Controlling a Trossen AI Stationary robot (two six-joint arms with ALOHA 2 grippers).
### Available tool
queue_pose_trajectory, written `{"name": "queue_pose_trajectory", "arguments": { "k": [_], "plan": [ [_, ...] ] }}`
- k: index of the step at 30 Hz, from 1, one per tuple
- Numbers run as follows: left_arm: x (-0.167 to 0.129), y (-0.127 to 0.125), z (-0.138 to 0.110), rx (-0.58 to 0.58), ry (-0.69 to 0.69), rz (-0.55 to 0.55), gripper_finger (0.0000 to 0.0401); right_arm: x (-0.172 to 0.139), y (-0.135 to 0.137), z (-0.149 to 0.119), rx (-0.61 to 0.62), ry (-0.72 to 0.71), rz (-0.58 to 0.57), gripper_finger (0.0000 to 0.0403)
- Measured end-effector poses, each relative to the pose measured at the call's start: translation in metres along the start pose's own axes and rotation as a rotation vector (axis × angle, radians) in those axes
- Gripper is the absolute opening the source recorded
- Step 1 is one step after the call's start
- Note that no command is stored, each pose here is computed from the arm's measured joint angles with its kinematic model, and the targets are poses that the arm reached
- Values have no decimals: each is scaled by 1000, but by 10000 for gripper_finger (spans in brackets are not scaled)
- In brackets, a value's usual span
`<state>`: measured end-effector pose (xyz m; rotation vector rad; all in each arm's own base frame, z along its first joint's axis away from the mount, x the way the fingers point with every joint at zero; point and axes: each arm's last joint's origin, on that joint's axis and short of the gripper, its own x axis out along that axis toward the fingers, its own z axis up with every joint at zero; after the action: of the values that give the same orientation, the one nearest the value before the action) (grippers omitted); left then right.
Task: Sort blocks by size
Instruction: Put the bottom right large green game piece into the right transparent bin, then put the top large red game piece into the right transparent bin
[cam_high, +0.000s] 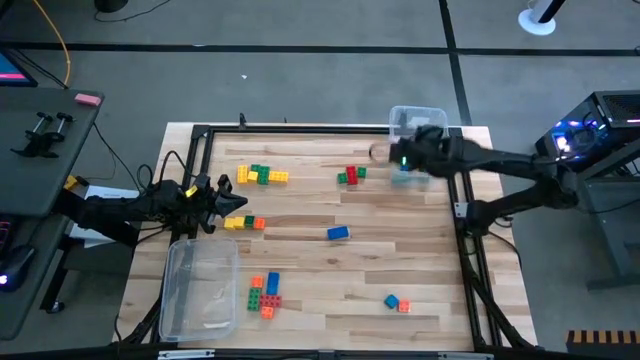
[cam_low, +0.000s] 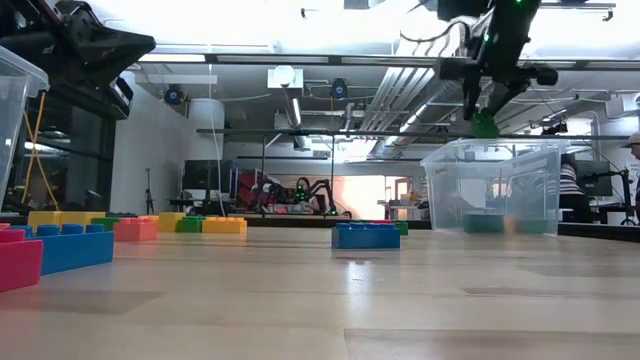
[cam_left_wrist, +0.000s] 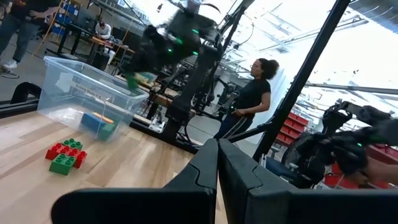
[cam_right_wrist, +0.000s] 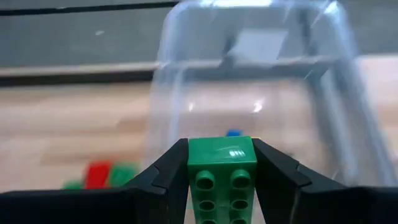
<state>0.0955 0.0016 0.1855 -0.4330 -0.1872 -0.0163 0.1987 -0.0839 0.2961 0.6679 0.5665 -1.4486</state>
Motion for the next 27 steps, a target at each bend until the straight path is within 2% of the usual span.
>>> {"name": "queue_pose_trajectory", "arguments": {
  "k": [2, 6, 13, 19, 21, 24, 27],
  "plan": [
    [0, 0, 0, 0, 0, 0, 0, 10, -3, 13, 0, -10, -15, 137],
    [0, 0, 0, 0, 0, 0, 0, 23, -4, 31, -4, 13, 48, 137],
    [0, 0, 0, 0, 0, 0, 0, 33, -14, 43, 12, 8, 4, 143],
    [0, 0, 0, 0, 0, 0, 0, 33, -14, 42, -5, 47, 29, 258],
    [0, 0, 0, 0, 0, 0, 0, 33, -13, 42, -1, 61, 47, 286],
    [0, 0, 0, 0, 0, 0, 0, 26, -7, 44, 43, 75, 175, 304],
    [0, 0, 0, 0, 0, 0, 0, 11, 13, 44, 63, 62, 413, 308]
  ]
}}
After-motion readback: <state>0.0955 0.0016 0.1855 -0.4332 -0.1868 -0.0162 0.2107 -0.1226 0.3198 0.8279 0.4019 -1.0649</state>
